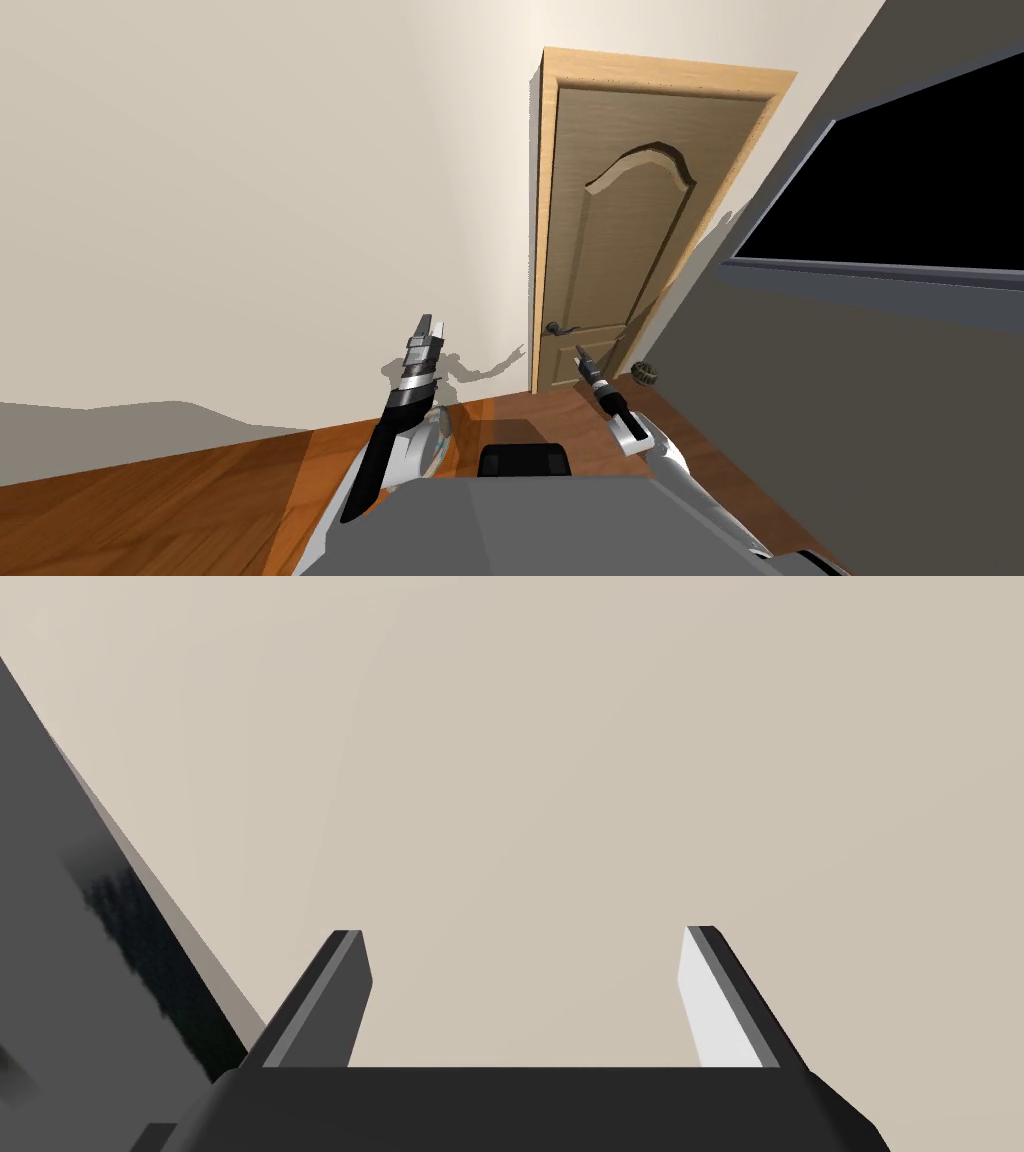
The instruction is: Pull the door open
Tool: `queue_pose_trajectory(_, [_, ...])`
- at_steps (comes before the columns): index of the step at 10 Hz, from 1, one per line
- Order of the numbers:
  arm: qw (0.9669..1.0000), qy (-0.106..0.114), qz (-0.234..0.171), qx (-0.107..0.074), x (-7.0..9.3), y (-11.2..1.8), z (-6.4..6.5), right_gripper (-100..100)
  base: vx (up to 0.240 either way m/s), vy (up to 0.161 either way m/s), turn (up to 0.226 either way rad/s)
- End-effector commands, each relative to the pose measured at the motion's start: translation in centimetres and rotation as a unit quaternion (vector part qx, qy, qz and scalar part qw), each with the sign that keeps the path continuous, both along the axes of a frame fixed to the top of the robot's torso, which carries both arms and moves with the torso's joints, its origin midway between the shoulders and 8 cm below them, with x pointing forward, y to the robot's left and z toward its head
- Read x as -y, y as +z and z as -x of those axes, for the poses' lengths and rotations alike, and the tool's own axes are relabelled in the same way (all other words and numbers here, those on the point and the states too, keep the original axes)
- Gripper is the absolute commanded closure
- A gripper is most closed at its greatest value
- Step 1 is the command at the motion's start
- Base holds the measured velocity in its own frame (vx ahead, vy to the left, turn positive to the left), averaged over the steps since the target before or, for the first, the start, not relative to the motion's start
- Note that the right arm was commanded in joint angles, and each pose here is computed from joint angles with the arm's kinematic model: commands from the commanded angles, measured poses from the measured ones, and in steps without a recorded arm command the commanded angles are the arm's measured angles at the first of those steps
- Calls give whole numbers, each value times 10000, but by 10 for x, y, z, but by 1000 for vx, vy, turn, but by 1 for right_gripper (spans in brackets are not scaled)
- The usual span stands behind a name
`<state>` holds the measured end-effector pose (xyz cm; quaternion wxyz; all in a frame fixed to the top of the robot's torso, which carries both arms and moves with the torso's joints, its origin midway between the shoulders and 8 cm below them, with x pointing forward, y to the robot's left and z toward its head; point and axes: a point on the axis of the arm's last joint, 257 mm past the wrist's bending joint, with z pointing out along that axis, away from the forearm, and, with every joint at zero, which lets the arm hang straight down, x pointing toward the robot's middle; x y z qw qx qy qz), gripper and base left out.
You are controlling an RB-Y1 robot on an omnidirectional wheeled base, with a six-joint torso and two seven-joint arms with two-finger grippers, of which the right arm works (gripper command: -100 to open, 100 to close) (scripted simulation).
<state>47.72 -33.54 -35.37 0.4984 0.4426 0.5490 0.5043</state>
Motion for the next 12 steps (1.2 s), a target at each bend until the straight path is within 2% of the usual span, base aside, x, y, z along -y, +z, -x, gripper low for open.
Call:
queue_pose_trajectory(1, [9999,-101,2,1,11,0,-2,-100,34,13,157])
queue_pose_trajectory(2, [9997,-240,4,0,26,-1,-4,-100,68,32,359])
queue_pose_trajectory(6, [9981,-623,6,-26,66,-3,-7,-100,90,15,181])
queue_pose_trajectory(10, [9947,-1031,-5,-20,105,-2,-7,-100,72,-17,201])
queue_pose_trajectory(12, [9943,-1071,-7,-14,108,-1,-7,-100,50,-18,45])
